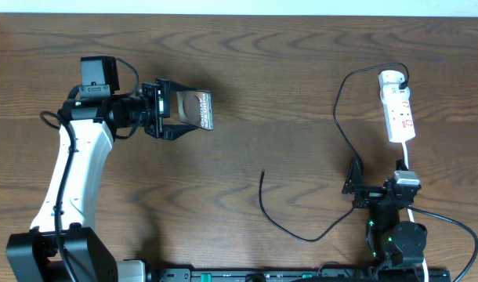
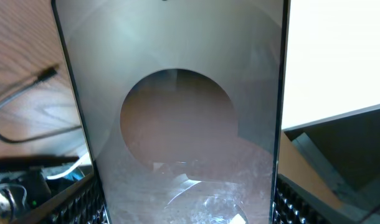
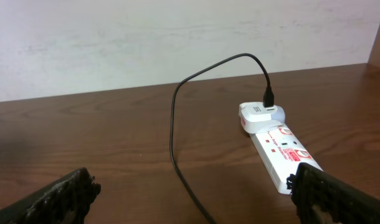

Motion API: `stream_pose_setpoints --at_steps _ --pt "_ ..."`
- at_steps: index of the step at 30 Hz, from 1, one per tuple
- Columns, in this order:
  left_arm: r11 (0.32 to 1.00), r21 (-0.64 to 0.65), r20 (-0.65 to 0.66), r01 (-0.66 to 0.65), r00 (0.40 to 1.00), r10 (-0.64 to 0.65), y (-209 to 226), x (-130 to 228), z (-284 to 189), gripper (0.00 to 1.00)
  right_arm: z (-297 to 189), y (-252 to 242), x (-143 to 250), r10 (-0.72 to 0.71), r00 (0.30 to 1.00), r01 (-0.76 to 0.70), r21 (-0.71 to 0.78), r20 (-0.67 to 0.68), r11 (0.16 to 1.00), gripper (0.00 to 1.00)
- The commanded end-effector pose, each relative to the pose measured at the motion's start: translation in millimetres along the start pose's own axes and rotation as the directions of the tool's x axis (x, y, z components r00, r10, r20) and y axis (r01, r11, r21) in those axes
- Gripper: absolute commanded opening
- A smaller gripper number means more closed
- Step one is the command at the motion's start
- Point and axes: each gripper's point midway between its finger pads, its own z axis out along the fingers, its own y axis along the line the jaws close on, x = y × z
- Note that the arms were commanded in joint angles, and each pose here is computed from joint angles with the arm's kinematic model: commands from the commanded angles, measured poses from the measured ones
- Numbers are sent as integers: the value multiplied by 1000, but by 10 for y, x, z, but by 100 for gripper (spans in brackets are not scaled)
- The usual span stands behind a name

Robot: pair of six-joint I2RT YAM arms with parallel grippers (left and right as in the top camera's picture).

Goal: Plug charger to phone and switch on socket
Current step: 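Lift the phone with the left gripper and tilt it upright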

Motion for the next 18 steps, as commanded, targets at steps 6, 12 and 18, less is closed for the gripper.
stream_pose_setpoints --at_steps 6,12,18 --pt "999 38 -119 33 993 -28 -125 278 -87 7 -3 26 8 -14 1000 14 -12 -1 1000 99" --pt "999 37 -93 25 995 -22 -120 234 -82 7 -3 26 8 -14 1000 14 -12 -1 1000 99" --pt "986 -10 145 -165 976 164 -80 -172 -91 7 -3 26 8 -14 1000 14 -12 -1 1000 99"
